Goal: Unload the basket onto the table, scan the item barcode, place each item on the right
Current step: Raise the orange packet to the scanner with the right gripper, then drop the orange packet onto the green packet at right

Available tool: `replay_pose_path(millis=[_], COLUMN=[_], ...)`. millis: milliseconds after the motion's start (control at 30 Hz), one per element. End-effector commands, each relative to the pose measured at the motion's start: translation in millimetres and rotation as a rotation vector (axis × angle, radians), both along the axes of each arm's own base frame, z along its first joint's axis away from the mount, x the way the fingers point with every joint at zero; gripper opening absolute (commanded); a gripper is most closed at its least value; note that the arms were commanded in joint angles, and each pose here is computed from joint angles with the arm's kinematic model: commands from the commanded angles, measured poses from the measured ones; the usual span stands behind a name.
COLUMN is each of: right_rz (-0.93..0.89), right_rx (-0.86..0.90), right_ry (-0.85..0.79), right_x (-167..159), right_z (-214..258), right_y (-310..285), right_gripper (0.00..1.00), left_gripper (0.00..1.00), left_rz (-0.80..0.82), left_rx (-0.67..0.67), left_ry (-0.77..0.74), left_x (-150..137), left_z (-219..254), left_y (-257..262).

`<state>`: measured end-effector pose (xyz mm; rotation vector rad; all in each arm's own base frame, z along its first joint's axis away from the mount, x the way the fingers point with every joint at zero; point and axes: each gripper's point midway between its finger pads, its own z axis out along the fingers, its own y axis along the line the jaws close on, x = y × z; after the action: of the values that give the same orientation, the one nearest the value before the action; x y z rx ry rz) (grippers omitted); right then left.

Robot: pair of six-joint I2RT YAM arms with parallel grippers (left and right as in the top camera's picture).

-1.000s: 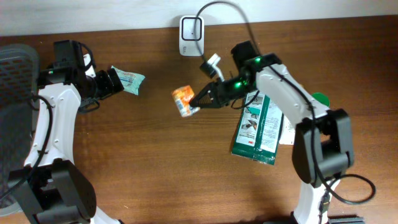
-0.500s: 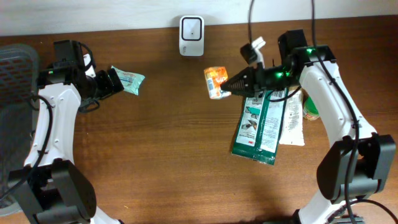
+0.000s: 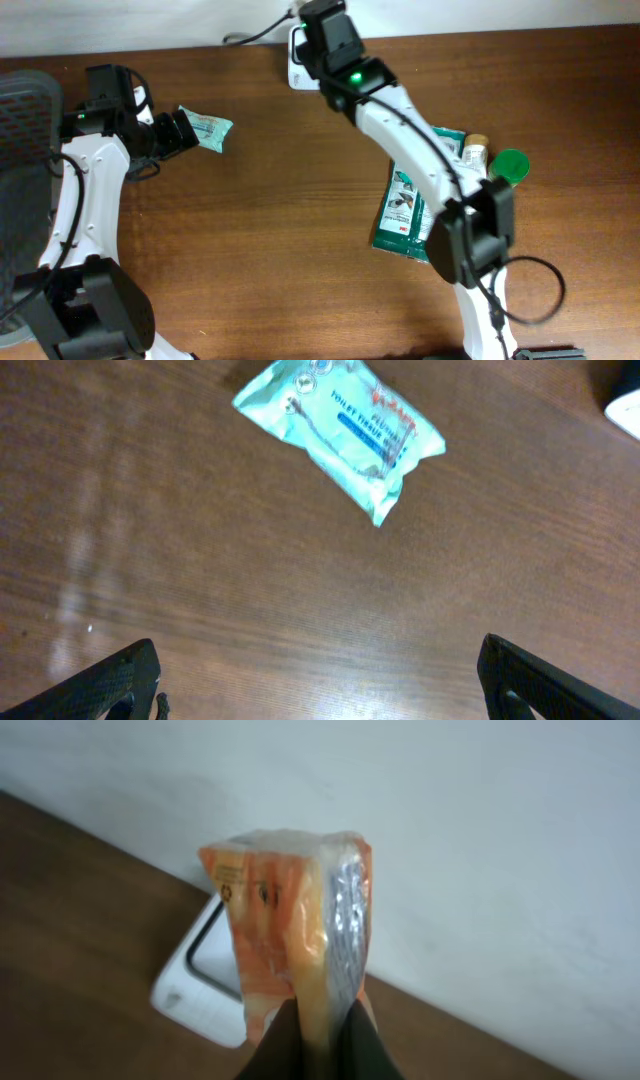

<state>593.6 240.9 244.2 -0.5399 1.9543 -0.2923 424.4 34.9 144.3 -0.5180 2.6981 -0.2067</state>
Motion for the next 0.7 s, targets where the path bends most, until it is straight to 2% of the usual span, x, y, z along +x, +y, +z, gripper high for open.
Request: replay_pose_path(millis=[0, 100, 133, 367, 433, 533, 600, 633, 667], right_rz=[0.060, 0.197, 0.189, 0.152, 0.109, 0.026, 0.062, 0.101, 0.123], right_rx=[-0.301, -0.612, -0.645, -0.630, -0.534, -0.264, -0.035, 0.111, 0.172], right_ry=[-0.062, -0.038, -0.041, -0.045, -0.057, -0.060, 0.007, 0.085, 0.134], right_x=[29.1, 45.6, 48.7, 49.3, 45.5, 21.1, -11.5, -37.9, -53.1], right_z=[-38.8, -105.1, -113.5, -109.5, -88.3, -19.1, 20.9, 39.3, 46.2], right_y=[3.6, 11.8, 9.8, 5.4, 3.3, -4.0, -0.3, 2.2, 2.9], right_gripper=[0.04, 0.04, 0.04, 0.04, 0.04, 0.04, 0.04, 0.04, 0.04], left_gripper=[0.99, 0.99, 0.99, 0.99, 0.99, 0.99, 0.99, 0.99, 0.99], left_rz=[0.006, 0.006, 0.006, 0.006, 0.006, 0.006, 0.006, 0.006, 0.006], left_rx=[0.008, 0.008, 0.008, 0.008, 0.008, 0.008, 0.008, 0.008, 0.008], left_ry=[-0.001, -0.001, -0.001, -0.001, -0.001, -0.001, -0.001, -0.001, -0.001], left_x=[1.3, 1.3, 1.3, 1.3, 1.3, 1.3, 1.3, 1.3, 1.3], left_z=[-0.7, -0.7, -0.7, -0.7, -0.7, -0.7, -0.7, -0.7, -0.7], left_y=[3.5, 3.5, 3.5, 3.5, 3.5, 3.5, 3.5, 3.5, 3.5])
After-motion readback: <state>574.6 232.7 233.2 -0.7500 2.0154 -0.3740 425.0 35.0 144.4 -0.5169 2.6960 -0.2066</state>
